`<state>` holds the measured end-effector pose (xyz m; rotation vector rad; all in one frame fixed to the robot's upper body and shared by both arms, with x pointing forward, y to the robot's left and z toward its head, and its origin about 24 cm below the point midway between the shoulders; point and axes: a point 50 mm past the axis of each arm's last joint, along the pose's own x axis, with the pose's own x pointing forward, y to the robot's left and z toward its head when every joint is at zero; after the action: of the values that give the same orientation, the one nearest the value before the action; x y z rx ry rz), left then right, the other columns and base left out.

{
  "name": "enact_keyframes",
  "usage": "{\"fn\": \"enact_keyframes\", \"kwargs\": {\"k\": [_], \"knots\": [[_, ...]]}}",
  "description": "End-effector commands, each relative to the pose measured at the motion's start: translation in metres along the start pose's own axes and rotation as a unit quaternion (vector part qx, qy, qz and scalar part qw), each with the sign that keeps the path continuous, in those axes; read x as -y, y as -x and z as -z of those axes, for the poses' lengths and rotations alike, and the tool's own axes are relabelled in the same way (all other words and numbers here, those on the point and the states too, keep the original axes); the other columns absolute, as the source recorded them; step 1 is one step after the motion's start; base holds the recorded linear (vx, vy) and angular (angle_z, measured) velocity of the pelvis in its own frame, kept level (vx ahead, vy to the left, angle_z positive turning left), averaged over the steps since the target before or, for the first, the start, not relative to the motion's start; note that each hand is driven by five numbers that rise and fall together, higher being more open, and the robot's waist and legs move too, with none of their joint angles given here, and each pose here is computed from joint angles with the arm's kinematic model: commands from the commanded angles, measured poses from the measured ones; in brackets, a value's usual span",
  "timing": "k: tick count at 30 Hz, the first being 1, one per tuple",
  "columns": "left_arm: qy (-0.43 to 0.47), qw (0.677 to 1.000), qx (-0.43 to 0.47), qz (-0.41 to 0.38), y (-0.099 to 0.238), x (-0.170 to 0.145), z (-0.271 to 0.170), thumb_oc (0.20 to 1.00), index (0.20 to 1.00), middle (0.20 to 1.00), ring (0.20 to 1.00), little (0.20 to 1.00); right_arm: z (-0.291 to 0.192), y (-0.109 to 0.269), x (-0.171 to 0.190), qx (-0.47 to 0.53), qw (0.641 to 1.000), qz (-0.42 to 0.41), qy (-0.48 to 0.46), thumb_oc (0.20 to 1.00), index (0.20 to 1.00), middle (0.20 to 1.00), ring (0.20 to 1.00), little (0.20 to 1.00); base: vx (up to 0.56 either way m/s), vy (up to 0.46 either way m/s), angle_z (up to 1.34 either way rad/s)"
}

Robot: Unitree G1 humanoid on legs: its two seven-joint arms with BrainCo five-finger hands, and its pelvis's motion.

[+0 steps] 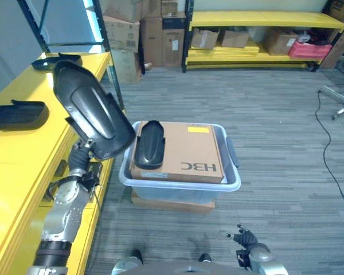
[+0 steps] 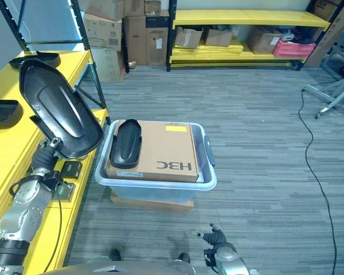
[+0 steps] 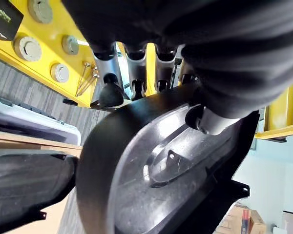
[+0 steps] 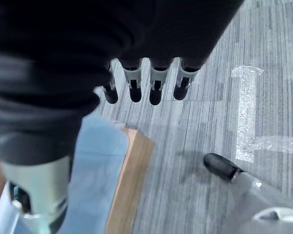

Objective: Move parts from the plastic box to the shelf.

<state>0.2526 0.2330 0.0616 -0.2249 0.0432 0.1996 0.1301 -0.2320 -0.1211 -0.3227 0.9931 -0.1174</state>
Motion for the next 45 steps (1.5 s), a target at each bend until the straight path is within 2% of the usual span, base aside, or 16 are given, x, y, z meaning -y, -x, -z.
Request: {"fn": "enact_keyframes", "kwargs": {"k": [1,5,9,12,18,21,26,28,34,40,44,45], "knots": [[-0.028,0.988,0.142,0.046,-0.005,0.015,-0.057,0.200,0.200,0.200,0.200,0.200,-0.012,-0.004,-0.005,0.019,0.999,-0.014,0.022,1.000,1.000,1.000,1.000,1.000,-0.05,-0.066,0.61],[-0.038,0.988,0.138,0.055,-0.003,0.014,-0.056,0.200,0.200,0.200,0.200,0.200,0.037,0.001,-0.005,-0.061,0.998,-0.011,-0.013,1.000,1.000,1.000,1.000,1.000,0.03,-0.103,1.35],[-0.022,0.989,0.145,0.029,0.003,0.010,-0.059,0.200,0.200,0.200,0.200,0.200,0.056,0.002,-0.008,-0.110,0.994,-0.018,-0.008,1.000,1.000,1.000,1.000,1.000,-0.02,-0.127,1.06],[-0.014,0.989,0.148,0.009,0.007,0.005,-0.058,0.200,0.200,0.200,0.200,0.200,0.057,0.000,-0.004,-0.114,0.993,-0.010,0.021,1.000,1.000,1.000,1.000,1.000,-0.09,-0.111,0.73],[-0.028,0.987,0.152,0.034,0.008,0.008,-0.056,0.200,0.200,0.200,0.200,0.200,0.066,0.001,-0.002,-0.126,0.992,0.020,-0.011,1.000,1.000,1.000,1.000,1.000,0.01,-0.057,1.44],[-0.039,0.986,0.160,0.011,0.010,0.005,-0.055,0.200,0.200,0.200,0.200,0.200,0.068,0.000,-0.009,-0.129,0.992,0.007,0.005,1.000,1.000,1.000,1.000,1.000,0.20,0.110,1.67],[-0.065,0.983,0.172,0.005,0.015,-0.004,-0.057,0.200,0.200,0.200,0.200,0.200,0.061,-0.003,-0.017,-0.126,0.992,-0.012,0.016,1.000,1.000,1.000,1.000,1.000,0.21,0.115,-0.15],[-0.084,0.980,0.181,0.022,0.016,-0.005,-0.063,0.200,0.200,0.200,0.200,0.200,0.058,-0.003,-0.021,-0.131,0.991,-0.010,-0.014,1.000,1.000,1.000,1.000,1.000,0.28,0.188,0.12],[-0.097,0.976,0.191,0.031,0.006,0.002,-0.069,0.200,0.200,0.200,0.200,0.200,0.053,-0.003,-0.018,-0.113,0.988,0.008,-0.101,1.000,1.000,1.000,1.000,1.000,0.17,0.131,0.42],[-0.084,0.972,0.212,0.049,-0.004,0.021,-0.083,0.200,0.200,0.200,0.200,0.200,0.048,-0.005,-0.014,-0.092,0.993,0.005,-0.069,1.000,1.000,1.000,1.000,1.000,0.16,-0.370,0.51],[-0.075,0.977,0.195,0.045,-0.003,0.020,-0.076,0.200,0.200,0.200,0.200,0.200,0.052,-0.004,-0.007,-0.104,0.994,-0.002,-0.039,1.000,1.000,1.000,1.000,1.000,0.21,-0.320,0.50],[-0.068,0.980,0.176,0.059,-0.001,0.029,-0.070,0.200,0.200,0.200,0.200,0.200,0.053,-0.004,0.003,-0.115,0.991,0.015,-0.060,1.000,1.000,1.000,1.000,1.000,0.24,-0.406,0.08]]}}
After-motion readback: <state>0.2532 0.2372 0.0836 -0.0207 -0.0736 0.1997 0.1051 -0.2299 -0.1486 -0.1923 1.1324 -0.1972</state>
